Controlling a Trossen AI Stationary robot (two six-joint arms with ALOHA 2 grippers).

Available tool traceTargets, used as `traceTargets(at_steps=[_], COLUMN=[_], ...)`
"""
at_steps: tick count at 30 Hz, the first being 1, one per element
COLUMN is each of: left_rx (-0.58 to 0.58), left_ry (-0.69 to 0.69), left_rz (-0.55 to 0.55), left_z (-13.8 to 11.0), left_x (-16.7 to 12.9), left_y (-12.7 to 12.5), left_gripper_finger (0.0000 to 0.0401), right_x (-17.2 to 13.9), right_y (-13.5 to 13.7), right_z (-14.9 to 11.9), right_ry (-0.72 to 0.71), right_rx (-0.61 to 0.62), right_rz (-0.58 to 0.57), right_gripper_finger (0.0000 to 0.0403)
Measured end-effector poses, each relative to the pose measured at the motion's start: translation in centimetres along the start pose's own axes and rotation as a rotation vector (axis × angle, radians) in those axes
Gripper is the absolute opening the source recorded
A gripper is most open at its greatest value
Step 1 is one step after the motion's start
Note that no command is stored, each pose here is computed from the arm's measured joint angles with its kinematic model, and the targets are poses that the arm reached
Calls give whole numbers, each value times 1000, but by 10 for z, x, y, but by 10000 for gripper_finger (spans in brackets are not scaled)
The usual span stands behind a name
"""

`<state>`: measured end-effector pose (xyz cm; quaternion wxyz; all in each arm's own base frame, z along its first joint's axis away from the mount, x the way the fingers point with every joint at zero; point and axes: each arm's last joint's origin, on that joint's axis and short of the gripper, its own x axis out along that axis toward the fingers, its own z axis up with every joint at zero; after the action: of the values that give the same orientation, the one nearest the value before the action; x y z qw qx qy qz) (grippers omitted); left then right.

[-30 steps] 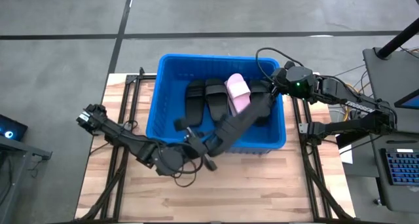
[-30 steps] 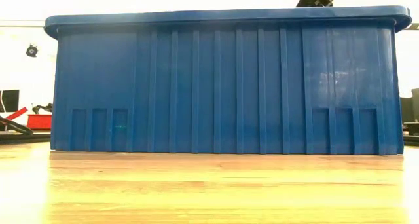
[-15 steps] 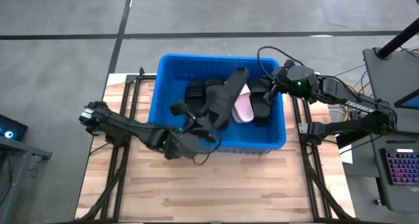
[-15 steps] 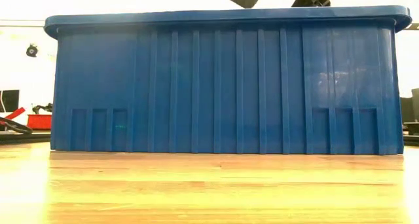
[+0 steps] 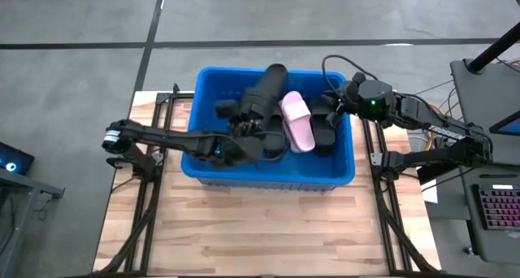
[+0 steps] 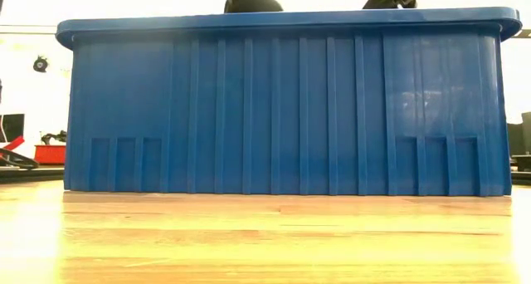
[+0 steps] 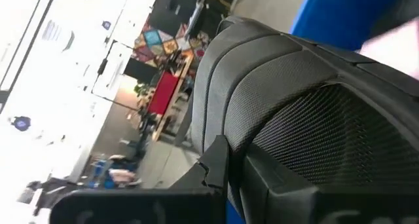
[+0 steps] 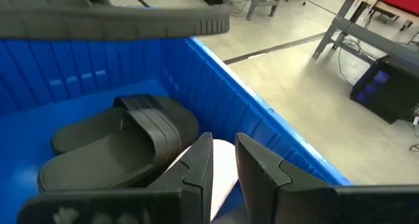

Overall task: Pick and place slides into bin
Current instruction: Put the black slide into the blue bin

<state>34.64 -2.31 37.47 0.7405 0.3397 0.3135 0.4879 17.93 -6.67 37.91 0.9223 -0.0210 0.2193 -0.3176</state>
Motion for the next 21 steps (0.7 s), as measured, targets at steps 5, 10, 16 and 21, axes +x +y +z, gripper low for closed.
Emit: traceTargets(at_steps=[5,10,16,21], left_rx=[77,114,144,62], left_ry=[57,90,143,215], left_rz=[17,28,38,-17], left_z=[-9,-15,-32,-57], left_x=[15,24,38,49], left_y=[2,2,-11,-23], left_gripper_finger=[0,0,0,0], right_x=[0,0,0,1], right_y=[0,0,0,0], right_z=[0,0,0,0], right_ry=[-1,0,0,0], right_rx=[45,51,37,30], right_rz=[-1,-1,0,-1], right_gripper_finger=[57,57,57,57])
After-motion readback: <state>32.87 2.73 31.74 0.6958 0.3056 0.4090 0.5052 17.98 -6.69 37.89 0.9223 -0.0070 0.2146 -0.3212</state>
